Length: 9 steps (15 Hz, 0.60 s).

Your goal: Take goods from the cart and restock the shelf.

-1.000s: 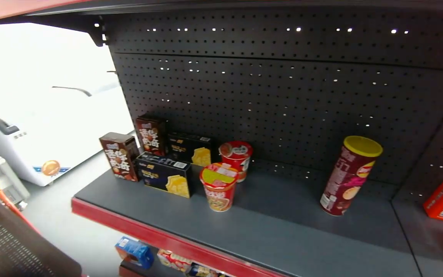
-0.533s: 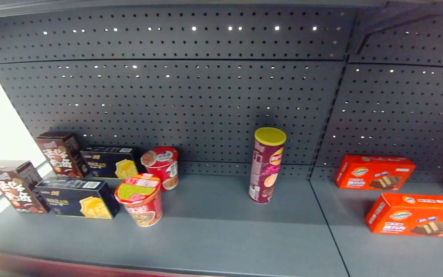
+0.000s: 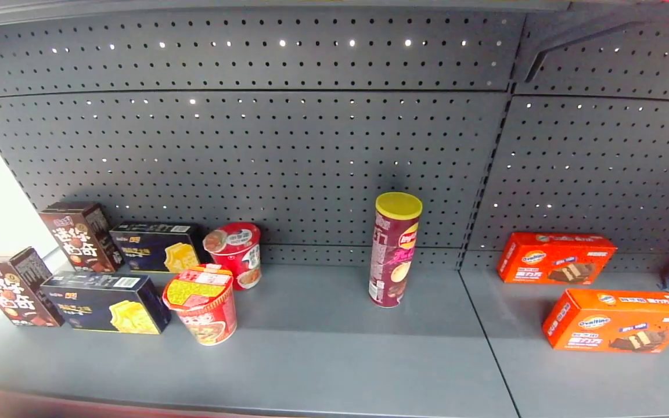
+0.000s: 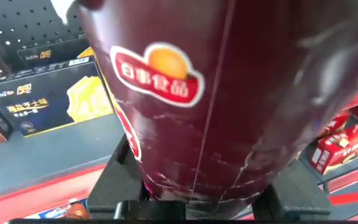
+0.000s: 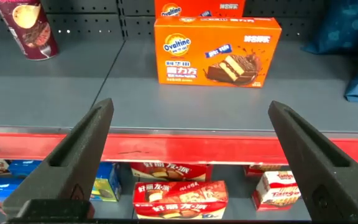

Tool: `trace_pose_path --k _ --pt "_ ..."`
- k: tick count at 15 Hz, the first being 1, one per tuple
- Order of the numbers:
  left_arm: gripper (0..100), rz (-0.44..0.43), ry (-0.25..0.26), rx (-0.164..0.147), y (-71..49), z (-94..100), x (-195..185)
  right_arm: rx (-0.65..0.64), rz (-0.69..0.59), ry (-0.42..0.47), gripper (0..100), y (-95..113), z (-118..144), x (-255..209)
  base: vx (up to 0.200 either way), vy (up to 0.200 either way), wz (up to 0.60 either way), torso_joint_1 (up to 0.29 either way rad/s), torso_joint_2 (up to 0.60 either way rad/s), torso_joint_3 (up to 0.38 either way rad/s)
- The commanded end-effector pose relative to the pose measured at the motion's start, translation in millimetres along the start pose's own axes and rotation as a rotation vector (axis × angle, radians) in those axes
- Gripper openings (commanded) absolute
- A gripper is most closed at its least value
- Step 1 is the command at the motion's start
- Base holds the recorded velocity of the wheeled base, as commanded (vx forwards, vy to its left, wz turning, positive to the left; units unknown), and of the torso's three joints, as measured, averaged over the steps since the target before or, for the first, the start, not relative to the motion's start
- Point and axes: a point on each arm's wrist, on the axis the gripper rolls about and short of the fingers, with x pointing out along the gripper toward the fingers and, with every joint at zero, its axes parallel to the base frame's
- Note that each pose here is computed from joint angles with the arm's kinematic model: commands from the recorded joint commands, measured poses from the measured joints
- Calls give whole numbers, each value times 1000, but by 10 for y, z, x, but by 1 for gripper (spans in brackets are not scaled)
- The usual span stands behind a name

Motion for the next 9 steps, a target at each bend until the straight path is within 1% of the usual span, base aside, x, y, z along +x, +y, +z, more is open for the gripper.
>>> trace_pose_path --k 1,2,9 --pt "0 -1 15 -3 0 -32 11 0 1 0 100 0 1 1 0 0 0 0 0 0" --pt "0 -1 15 -3 0 -32 11 0 2 0 100 0 1 1 0 0 -600 2 2 2" --pt "0 1 16 -5 0 -34 11 0 2 0 100 0 1 1 0 0 0 0 0 0"
